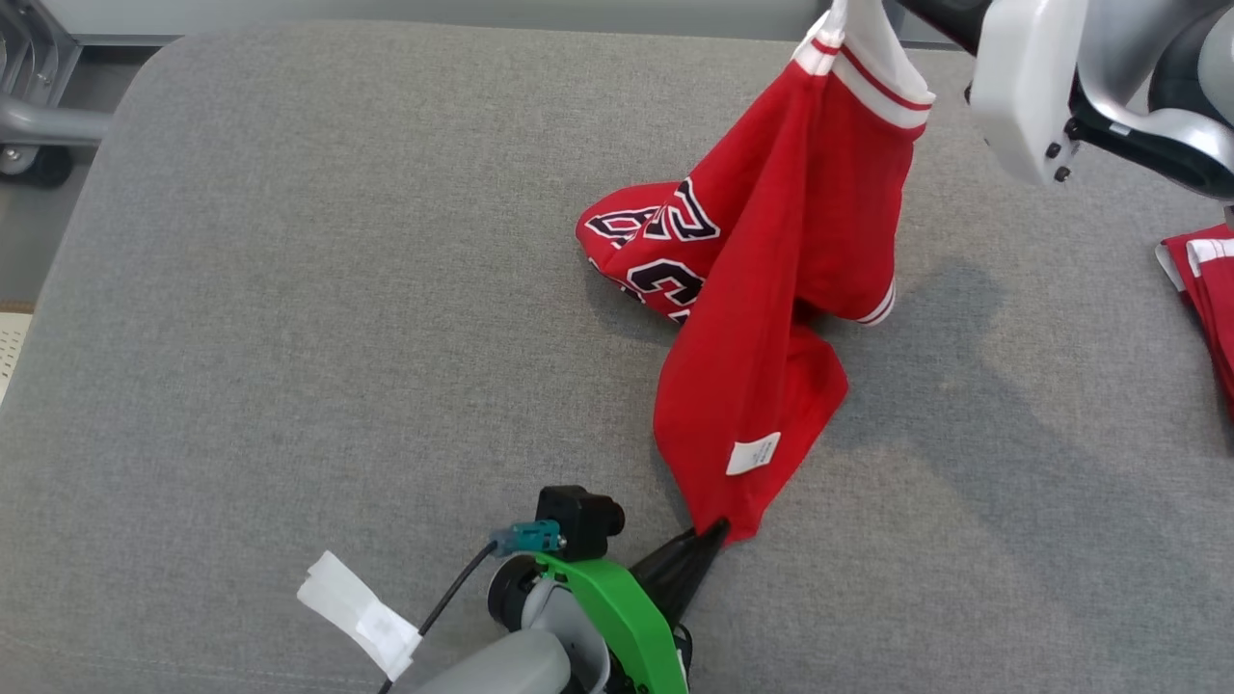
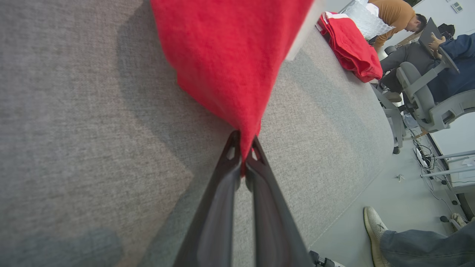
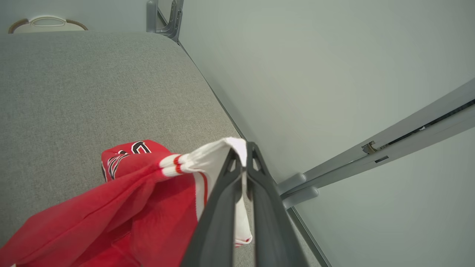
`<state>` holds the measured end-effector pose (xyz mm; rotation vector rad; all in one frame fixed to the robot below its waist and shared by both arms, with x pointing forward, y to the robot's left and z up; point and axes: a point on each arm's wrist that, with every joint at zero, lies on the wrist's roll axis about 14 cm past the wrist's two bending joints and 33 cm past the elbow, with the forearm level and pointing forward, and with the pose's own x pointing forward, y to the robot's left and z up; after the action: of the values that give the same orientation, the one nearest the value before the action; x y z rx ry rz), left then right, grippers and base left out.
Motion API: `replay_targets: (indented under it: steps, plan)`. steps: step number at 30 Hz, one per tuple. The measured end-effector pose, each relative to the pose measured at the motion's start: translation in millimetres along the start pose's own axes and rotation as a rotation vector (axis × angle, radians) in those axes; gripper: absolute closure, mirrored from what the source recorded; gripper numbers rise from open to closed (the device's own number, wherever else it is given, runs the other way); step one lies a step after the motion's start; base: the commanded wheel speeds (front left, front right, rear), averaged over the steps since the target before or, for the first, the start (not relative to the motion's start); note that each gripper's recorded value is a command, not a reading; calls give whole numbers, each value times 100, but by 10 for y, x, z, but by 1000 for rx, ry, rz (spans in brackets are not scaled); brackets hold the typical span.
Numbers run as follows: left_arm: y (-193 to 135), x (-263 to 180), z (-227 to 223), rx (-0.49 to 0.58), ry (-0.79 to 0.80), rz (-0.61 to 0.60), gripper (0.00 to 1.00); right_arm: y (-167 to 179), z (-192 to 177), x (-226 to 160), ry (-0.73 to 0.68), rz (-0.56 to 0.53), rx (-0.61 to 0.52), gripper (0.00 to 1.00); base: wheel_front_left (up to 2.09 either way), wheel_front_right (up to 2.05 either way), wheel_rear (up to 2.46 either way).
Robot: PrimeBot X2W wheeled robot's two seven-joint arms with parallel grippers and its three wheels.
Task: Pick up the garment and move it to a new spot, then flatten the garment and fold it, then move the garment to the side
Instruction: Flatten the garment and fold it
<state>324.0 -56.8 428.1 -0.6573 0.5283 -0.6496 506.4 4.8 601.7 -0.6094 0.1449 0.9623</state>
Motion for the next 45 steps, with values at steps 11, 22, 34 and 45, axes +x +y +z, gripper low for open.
replay_targets:
  steps: [11,22,34,45]
  plan:
    - [610,-252,1318,227,-260,166,100,-634,230,-464,-142,-229,28,100,0,0,0]
    - [-161,-839,2472,591,-419,-32,100,-369,555,-1124,-405,-249,418,100,0,0,0]
    - [-1568,-1462,3255,864,-584,-296,100,-264,1159,-2543,-561,-340,370,100,0,0,0]
    - [-831,-722,2890,553,-140,-184,100,-21,222,-2078,-264,-250,662,100,0,0,0]
